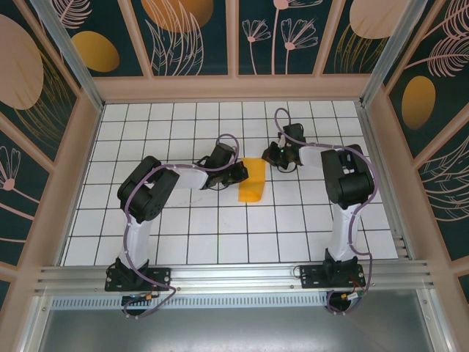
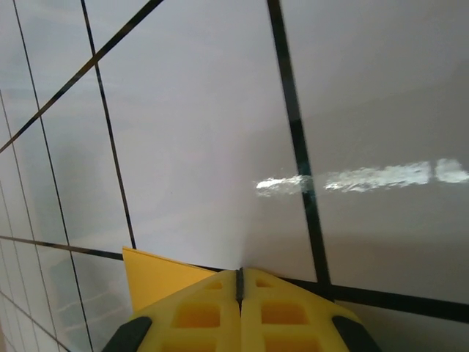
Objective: Fold a paper plane with a square sheet of paper (pick it up from the middle)
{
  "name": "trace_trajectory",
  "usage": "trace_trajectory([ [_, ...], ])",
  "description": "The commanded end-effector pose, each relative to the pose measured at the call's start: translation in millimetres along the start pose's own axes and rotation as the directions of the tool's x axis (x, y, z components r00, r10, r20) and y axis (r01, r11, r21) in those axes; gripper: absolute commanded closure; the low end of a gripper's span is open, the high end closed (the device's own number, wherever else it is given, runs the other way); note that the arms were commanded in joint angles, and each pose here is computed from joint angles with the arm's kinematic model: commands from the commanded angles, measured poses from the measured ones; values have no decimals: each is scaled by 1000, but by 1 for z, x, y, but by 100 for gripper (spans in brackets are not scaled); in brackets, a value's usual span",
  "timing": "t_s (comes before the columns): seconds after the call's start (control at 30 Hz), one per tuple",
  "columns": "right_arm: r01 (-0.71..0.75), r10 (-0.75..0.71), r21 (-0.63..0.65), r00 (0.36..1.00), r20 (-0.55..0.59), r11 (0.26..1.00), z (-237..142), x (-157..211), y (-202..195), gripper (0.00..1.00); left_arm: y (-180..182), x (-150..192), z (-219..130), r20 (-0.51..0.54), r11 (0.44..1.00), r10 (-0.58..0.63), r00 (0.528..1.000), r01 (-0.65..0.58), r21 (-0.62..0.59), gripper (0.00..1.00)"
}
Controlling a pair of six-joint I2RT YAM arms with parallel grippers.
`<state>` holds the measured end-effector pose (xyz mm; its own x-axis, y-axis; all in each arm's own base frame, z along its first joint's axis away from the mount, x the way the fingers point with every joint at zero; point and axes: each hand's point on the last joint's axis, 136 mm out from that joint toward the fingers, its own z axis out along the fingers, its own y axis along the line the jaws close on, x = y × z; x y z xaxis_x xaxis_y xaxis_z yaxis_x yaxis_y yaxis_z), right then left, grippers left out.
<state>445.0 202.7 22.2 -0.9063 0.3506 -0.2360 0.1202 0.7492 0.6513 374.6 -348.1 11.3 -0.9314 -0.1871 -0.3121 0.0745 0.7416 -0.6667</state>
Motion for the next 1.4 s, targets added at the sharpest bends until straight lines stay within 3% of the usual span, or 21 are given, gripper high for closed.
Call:
trace_trajectory([
  [0.0,8,-13,41,991,132,999,-34,-31,4,100,124,68,1,-141,917,-120,983,55,-395,100],
  [0.1,62,-59,-40,995,80,997,-47,-13,25,100,124,67,1,-138,918,-122,983,59,-393,100],
  [0.23,60,-72,-142,994,-81,988,-50,44,34,100,125,68,2,-137,917,-125,983,62,-394,100],
  [0.53,31,-78,-195,968,-239,980,-54,123,27,100,128,71,3,-134,915,-138,981,74,-397,100],
  [1.13,3,-12,-25,929,-370,1000,-65,187,-35,100,131,72,3,-129,911,-144,981,80,-405,100],
  [1.37,56,-88,-124,959,-270,991,-83,152,4,100,129,70,3,-127,912,-138,982,76,-403,100],
])
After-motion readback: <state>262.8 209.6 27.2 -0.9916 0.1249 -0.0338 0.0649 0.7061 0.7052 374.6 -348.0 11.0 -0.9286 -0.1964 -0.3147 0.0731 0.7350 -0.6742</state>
